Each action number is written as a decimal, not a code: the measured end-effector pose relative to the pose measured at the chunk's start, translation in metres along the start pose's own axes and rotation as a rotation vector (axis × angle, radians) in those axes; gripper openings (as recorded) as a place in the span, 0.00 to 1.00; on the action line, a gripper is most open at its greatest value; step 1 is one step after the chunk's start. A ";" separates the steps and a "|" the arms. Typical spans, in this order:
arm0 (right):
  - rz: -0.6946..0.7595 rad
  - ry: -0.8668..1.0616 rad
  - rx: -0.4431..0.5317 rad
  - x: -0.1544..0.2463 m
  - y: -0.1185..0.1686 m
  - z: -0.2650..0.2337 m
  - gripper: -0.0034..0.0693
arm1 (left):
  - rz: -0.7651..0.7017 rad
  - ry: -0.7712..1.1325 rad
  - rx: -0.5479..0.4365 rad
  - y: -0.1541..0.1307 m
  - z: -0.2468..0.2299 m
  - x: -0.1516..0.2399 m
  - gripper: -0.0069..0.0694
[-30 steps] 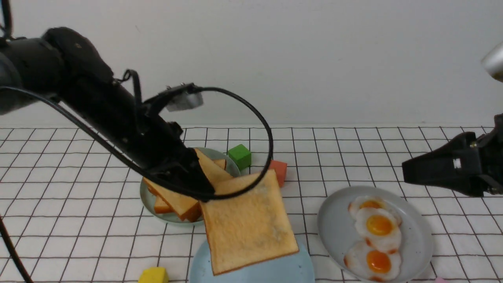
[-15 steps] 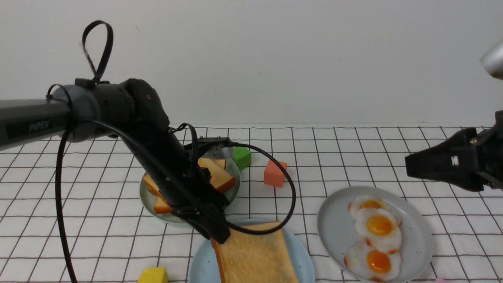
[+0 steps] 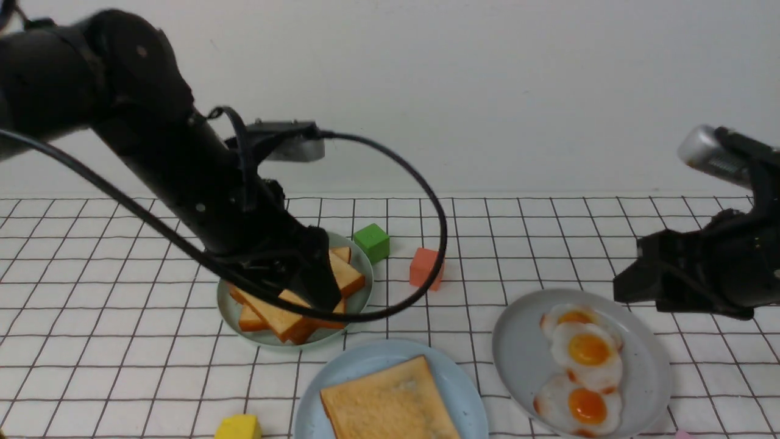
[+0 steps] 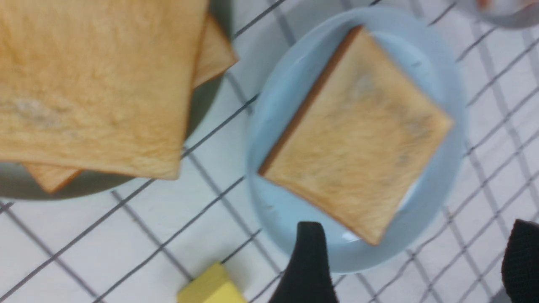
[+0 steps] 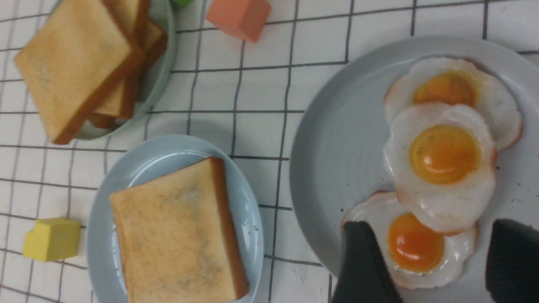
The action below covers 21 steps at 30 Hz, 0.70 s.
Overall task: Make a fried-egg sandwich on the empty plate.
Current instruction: Use the right arm to grab a fried egg
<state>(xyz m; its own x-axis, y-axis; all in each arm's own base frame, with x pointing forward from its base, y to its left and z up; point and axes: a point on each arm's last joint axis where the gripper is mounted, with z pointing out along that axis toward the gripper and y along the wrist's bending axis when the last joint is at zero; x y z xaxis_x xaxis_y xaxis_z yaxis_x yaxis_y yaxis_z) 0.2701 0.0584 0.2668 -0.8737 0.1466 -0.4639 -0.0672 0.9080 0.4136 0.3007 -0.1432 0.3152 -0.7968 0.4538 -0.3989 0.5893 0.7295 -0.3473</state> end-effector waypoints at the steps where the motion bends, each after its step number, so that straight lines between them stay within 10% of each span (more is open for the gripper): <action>1: 0.014 0.013 0.012 0.000 -0.004 0.009 0.62 | 0.032 -0.033 0.026 -0.015 -0.010 0.001 0.79; 10: 0.130 0.061 0.046 0.004 -0.043 0.039 0.63 | 0.395 -0.126 0.114 -0.121 -0.052 0.029 0.39; 15: 0.204 0.023 -0.032 0.013 -0.067 0.046 0.63 | 0.422 -0.184 0.072 -0.129 -0.042 0.039 0.09; 21: 0.260 0.017 -0.088 0.020 -0.084 0.065 0.63 | 0.400 -0.167 0.029 -0.118 -0.020 0.048 0.07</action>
<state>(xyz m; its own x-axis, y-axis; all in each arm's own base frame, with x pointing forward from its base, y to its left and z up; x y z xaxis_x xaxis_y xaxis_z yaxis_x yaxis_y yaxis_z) 0.2893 0.0107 0.1722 -0.8749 0.3634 -0.3201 0.1199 0.8029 0.5839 0.1908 -0.1970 0.3545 -0.4738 0.6071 -0.6379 0.8527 0.4974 -0.1600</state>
